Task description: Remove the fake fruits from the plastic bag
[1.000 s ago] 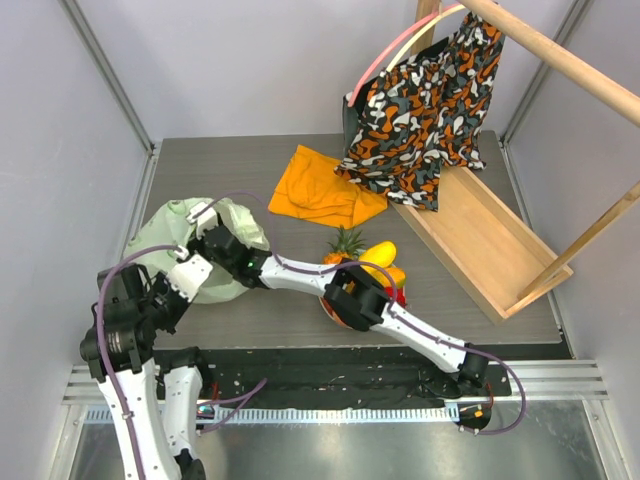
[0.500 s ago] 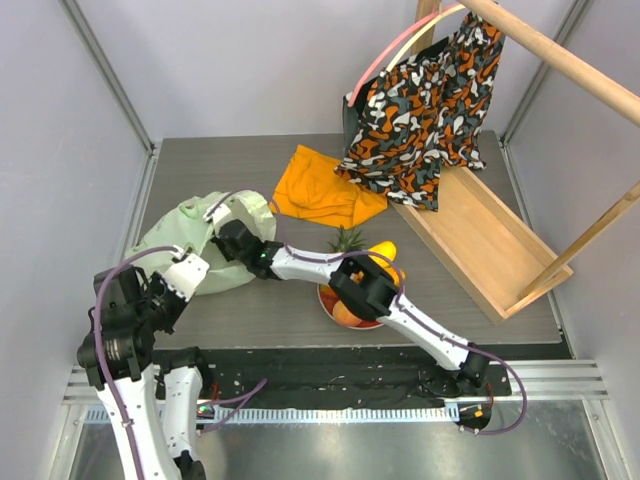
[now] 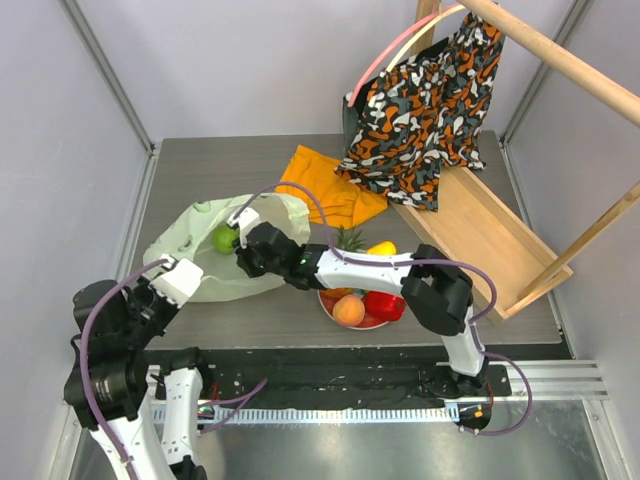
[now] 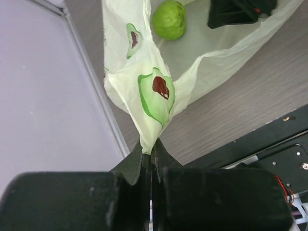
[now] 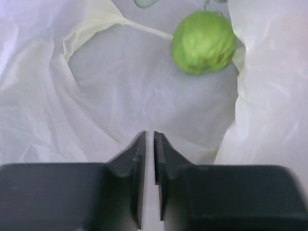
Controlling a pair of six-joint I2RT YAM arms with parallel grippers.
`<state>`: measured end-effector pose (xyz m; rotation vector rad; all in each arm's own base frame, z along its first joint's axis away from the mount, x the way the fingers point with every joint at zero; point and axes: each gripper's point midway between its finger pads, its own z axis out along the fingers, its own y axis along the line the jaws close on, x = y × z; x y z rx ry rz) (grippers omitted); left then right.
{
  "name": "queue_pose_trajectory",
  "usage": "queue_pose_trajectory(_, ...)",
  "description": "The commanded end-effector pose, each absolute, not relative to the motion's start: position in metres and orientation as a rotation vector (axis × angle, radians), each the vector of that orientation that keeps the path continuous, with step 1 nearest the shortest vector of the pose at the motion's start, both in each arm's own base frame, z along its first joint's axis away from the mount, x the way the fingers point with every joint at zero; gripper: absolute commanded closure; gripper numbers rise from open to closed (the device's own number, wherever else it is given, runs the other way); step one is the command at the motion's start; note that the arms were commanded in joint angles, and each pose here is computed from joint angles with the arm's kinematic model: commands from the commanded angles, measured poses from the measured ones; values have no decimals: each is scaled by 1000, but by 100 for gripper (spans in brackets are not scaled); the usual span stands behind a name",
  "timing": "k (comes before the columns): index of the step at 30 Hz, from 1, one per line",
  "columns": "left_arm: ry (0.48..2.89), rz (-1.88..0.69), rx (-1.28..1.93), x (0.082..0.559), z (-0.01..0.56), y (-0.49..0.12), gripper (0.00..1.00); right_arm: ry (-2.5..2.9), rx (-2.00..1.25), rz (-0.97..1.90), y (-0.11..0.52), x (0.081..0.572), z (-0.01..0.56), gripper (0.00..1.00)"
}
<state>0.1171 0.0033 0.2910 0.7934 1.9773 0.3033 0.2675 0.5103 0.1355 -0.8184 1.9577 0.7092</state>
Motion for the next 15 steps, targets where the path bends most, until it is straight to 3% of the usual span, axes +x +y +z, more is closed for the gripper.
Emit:
queue_pose_trajectory(1, 2268, 26, 878, 63, 222, -19, 100, 2004, -763, 673, 524, 298, 99, 71)
queue_pose_trajectory(6, 2259, 50, 892, 60, 221, -18, 100, 1890, -703, 636, 566, 338, 112, 30)
queue_pose_trajectory(7, 2255, 58, 892, 60, 221, -17, 100, 1876, -678, 609, 575, 347, 108, 1)
queue_pose_trajectory(15, 2281, 16, 868, 59, 214, -20, 100, 1772, -625, 698, 631, 361, 92, 0)
